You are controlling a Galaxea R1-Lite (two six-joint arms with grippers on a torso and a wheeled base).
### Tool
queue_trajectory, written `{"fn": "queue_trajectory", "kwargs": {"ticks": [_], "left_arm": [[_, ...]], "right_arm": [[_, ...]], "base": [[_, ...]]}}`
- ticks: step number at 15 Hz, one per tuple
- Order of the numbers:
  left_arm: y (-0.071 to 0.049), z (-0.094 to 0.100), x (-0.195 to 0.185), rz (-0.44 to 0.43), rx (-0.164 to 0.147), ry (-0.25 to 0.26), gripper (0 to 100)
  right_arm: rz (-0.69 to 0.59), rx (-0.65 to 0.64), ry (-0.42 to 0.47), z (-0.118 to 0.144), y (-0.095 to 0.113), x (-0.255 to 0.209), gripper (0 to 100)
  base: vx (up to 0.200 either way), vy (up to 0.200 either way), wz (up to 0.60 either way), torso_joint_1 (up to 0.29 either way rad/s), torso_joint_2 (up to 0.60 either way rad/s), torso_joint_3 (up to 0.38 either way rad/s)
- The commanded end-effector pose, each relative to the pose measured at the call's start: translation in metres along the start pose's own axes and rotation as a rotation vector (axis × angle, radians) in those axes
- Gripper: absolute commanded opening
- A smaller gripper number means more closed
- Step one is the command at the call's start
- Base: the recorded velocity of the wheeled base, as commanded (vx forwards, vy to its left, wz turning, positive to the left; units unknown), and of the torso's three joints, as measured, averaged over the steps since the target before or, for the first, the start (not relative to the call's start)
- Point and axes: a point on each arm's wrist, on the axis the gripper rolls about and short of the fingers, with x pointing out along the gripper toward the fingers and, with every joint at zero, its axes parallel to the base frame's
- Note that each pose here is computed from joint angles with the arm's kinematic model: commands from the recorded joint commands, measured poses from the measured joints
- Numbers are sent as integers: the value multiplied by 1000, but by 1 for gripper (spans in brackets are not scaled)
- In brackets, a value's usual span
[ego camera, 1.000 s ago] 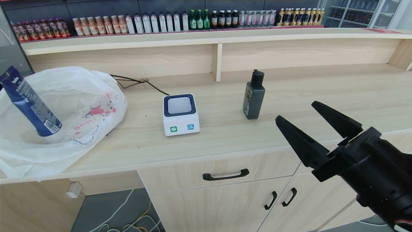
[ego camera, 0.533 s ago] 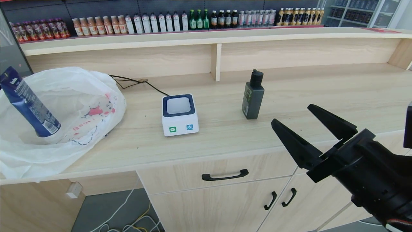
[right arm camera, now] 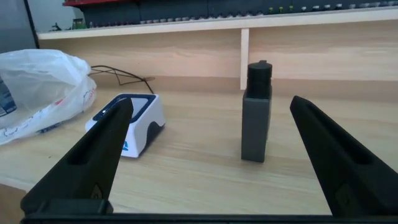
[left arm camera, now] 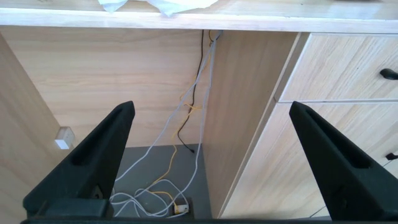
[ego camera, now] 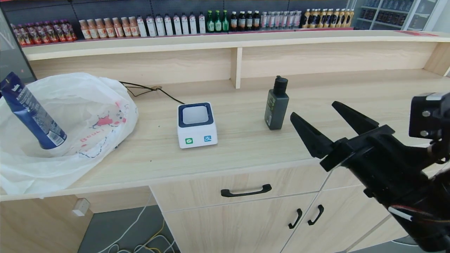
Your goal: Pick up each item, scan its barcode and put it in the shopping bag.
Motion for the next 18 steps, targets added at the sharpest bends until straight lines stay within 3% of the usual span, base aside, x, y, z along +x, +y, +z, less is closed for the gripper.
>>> {"fn": "queue_trajectory", "kwargs": {"ticks": [1,5,8,11,18], "left_arm": [[0,0,0,2,-1,0,100],[0,0,0,2,-1,0,100],[0,0,0,2,-1,0,100],[0,0,0,0,-1,0,100],[0,0,0,2,-1,0,100]], "right_arm": [[-23,-18,24,-17,0,23,100],[-32,-34,63,-40,2,42,100],[-76,-54,98,-50,-13,41,100],[-52,-84,35,-35,-31,54,100],[-40,-95,169,-9,-32,85,100]], "base": [[0,0,0,0,0,0],[0,0,0,0,0,0],[0,0,0,0,0,0],[0,0,0,0,0,0],[0,0,0,0,0,0]]}}
